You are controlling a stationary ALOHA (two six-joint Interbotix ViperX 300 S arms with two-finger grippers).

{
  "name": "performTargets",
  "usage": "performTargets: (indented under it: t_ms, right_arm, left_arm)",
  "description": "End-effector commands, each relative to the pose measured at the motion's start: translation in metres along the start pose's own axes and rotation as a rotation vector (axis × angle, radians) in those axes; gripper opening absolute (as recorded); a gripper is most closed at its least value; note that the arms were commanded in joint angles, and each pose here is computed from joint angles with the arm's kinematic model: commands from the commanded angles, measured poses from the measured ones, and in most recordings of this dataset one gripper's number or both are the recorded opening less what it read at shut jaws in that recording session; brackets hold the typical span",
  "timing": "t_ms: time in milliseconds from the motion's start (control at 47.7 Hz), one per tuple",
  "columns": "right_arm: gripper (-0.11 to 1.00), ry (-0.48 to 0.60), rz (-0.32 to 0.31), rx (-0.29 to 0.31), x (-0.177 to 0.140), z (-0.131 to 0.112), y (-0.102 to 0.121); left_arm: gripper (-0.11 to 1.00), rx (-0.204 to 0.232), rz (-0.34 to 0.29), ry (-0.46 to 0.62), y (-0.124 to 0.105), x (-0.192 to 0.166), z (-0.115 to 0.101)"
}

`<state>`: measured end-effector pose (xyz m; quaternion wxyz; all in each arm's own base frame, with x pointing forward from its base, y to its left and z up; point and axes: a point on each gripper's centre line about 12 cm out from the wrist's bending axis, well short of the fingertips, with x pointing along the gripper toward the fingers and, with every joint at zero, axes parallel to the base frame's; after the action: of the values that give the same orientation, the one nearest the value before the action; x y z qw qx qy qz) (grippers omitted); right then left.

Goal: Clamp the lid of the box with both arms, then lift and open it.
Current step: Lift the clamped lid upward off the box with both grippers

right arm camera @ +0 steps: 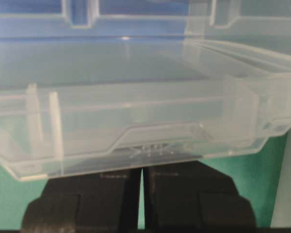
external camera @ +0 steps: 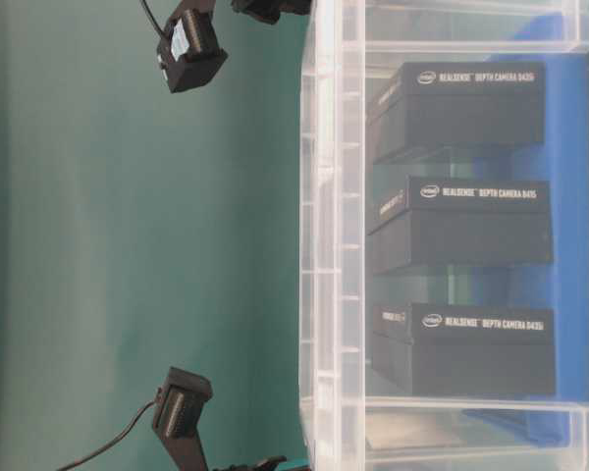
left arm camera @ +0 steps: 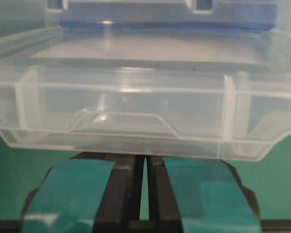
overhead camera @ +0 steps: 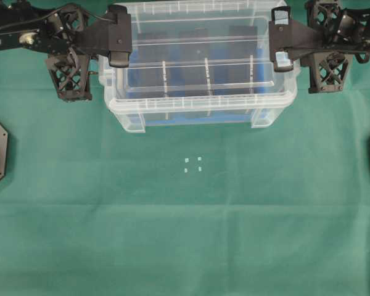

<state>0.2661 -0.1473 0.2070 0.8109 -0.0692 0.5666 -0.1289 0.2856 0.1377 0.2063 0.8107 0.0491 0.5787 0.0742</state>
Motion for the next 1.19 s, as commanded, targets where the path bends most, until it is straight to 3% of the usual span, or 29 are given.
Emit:
performTargets:
  t_ms: [0, 754, 1173]
  right_arm:
    - [0.0, -0.108, -0.021, -0.001, -0.02, 0.03, -0.003]
    - [0.0, -0.164, -0.056, 0.016, -0.062, 0.039, -0.014]
    - [0.0, -0.168, -0.047, 0.005, -0.082, 0.049, -0.011]
  left_arm:
    - [0.01, 0.003, 0.028, -0.098, 0.005, -0.022, 0.027]
    - [0.01, 0.012, 0.032, -0.112, 0.009, -0.054, 0.04]
    - [0.01, 0.023, 0.016, -0.114, 0.001, -0.074, 0.043]
